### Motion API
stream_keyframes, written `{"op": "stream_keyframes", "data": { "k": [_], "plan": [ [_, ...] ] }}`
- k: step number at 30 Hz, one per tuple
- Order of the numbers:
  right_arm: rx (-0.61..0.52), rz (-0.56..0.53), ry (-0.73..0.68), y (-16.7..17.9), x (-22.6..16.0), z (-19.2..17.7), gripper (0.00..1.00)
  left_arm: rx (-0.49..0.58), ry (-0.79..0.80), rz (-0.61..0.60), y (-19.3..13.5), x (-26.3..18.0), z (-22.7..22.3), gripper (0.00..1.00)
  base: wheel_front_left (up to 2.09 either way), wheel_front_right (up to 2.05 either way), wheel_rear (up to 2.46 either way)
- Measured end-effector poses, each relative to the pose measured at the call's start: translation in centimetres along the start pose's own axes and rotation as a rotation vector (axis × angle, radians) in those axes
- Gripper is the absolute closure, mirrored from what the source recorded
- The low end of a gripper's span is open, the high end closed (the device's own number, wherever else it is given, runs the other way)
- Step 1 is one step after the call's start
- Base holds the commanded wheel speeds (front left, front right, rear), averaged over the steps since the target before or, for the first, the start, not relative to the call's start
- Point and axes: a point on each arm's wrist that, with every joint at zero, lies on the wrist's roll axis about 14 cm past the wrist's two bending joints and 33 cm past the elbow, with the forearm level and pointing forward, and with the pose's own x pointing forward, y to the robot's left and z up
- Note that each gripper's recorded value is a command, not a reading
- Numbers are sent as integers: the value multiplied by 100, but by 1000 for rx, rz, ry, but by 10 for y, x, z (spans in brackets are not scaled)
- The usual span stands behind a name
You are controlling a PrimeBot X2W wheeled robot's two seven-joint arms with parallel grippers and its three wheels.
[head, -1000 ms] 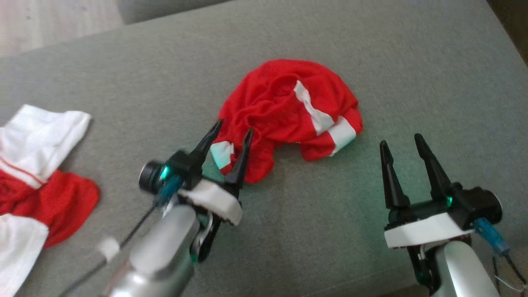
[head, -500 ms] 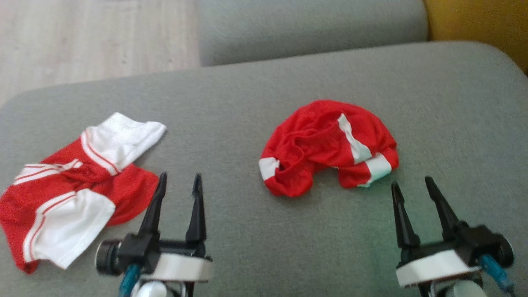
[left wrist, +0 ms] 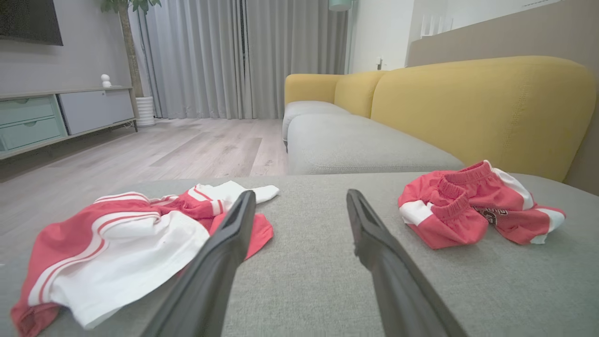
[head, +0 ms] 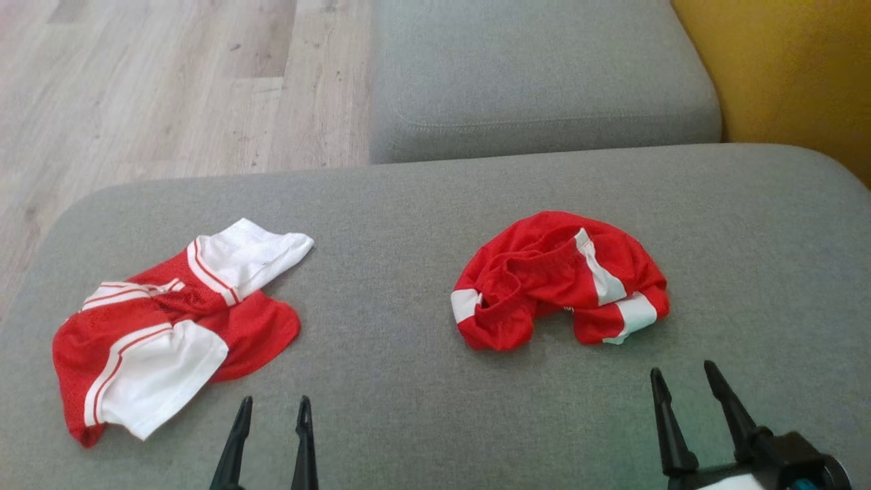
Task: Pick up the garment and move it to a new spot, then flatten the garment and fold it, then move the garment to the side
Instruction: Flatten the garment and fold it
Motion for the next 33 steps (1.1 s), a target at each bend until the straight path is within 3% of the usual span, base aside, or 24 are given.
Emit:
{"op": "stream_keyframes", "data": {
  "k": [33],
  "plan": [
    [10, 10, 16, 6, -9, -6, 0, -3, 13, -2, -3, -7, -5, 0, 0, 0, 0]
  ]
}}
